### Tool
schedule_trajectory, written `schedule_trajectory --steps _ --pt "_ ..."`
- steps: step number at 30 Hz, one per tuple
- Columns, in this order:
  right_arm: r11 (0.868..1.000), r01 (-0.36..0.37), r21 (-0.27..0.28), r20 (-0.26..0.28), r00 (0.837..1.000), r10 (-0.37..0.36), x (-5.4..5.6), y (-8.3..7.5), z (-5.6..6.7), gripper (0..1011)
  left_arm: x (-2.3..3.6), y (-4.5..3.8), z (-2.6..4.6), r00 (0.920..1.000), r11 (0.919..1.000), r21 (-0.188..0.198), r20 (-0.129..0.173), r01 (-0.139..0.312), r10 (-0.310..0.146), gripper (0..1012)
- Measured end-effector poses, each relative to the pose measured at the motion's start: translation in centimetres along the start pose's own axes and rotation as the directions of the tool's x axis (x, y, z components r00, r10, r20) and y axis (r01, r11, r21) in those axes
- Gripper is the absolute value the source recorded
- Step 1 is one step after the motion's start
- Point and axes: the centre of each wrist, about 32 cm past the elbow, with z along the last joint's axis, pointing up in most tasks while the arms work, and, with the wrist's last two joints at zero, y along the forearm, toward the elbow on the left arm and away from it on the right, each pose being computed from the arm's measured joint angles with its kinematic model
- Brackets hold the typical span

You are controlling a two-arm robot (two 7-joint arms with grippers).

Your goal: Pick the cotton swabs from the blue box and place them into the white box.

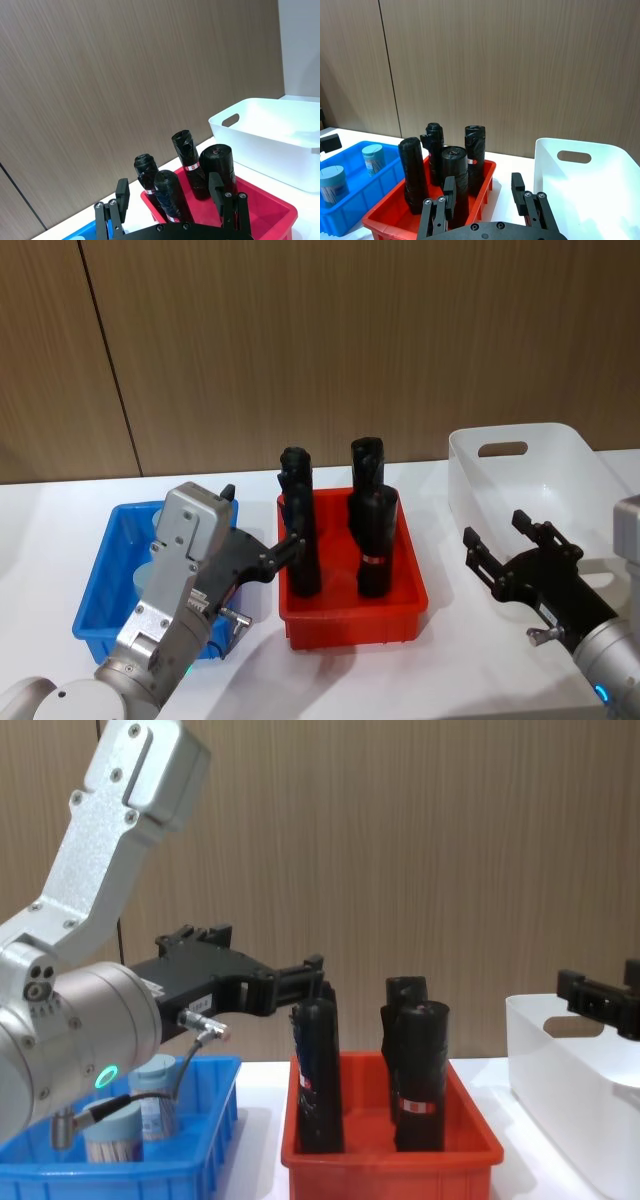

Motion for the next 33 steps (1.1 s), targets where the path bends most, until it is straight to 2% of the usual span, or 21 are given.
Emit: schedule_trajectory --steps 27,33 --pt "1.000 0.000 0.000 0.000 1.000 0.000 0.00 0.00 0.00 689 -0.03 -0.01 0.01 1.0000 1.0000 0.000 -0.002 0.000 0.000 1004" --pt "1.000 0.000 0.000 0.000 1.000 0.000 0.00 0.00 0.00 688 -0.20 -0.06 0.00 0.9991 0.9996 0.014 -0.034 -0.025 0.026 1004"
